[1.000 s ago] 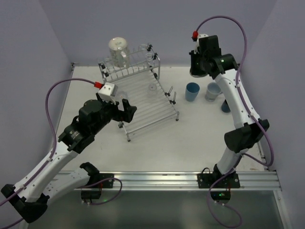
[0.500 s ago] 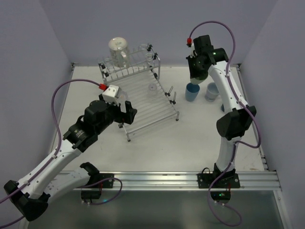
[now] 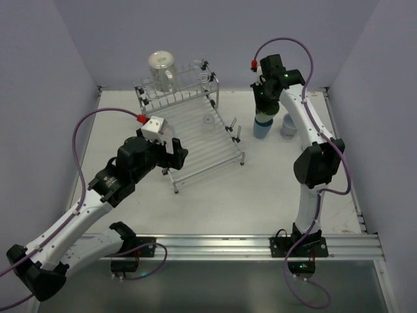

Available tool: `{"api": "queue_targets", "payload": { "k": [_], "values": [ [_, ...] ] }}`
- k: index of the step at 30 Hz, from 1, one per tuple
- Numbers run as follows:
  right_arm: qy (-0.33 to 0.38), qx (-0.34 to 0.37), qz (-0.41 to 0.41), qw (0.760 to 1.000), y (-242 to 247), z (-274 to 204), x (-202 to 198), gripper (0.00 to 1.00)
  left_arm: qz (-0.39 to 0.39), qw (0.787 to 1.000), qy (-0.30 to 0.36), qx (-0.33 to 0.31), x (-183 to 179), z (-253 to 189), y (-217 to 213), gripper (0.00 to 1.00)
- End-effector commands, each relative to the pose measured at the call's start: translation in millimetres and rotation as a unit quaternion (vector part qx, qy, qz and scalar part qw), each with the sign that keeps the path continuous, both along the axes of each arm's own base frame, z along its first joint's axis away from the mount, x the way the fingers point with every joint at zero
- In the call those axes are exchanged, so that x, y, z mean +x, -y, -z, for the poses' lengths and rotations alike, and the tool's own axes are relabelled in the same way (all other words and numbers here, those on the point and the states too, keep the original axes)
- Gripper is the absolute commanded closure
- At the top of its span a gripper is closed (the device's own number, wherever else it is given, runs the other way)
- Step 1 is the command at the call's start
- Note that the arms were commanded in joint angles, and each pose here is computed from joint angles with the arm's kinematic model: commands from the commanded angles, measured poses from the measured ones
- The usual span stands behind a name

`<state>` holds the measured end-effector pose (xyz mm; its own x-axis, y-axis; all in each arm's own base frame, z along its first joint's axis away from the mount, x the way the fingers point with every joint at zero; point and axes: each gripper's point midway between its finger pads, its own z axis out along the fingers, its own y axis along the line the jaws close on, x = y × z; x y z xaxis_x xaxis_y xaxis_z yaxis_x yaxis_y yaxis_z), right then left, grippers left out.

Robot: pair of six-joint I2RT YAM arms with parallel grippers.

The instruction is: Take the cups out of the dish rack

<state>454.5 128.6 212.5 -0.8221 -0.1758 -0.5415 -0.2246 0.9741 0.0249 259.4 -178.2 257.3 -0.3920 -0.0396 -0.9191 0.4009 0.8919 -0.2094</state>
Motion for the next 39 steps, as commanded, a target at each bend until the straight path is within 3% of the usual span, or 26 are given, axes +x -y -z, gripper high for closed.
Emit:
{"api": "queue_targets", "payload": {
  "k": [1, 20, 30, 37, 39],
  "values": [
    [-0.002, 0.011, -0.008, 1.000, -2.0, 11.4, 8.4, 1.00, -0.003, 1.000, 0.018, 0.002, 5.3, -4.0, 0.0, 0.00],
    [-0.027, 0.002, -0.005, 1.000, 7.5, 43.7, 21.5, 1.00, 0.003, 1.000, 0.010, 0.003, 7.9, -1.1, 4.8, 0.00],
    [-0.035, 0.014, -0.009, 0.999, 1.4, 51.9, 27.2, 0.74, 0.000, 1.000, 0.007, 0.005, 9.4, -0.8, 5.0, 0.00],
    [-0.011, 0.016, -0.005, 1.000, 1.1, 36.2, 30.1, 0.47, 0.001, 1.000, 0.003, 0.007, 12.1, -2.6, 7.0, 0.00],
    [0.004, 0.019, 0.000, 1.000, 2.8, 22.2, 29.6, 0.36, 0.005, 1.000, 0.007, 0.003, 13.4, -11.7, 10.3, 0.00]
  ]
}}
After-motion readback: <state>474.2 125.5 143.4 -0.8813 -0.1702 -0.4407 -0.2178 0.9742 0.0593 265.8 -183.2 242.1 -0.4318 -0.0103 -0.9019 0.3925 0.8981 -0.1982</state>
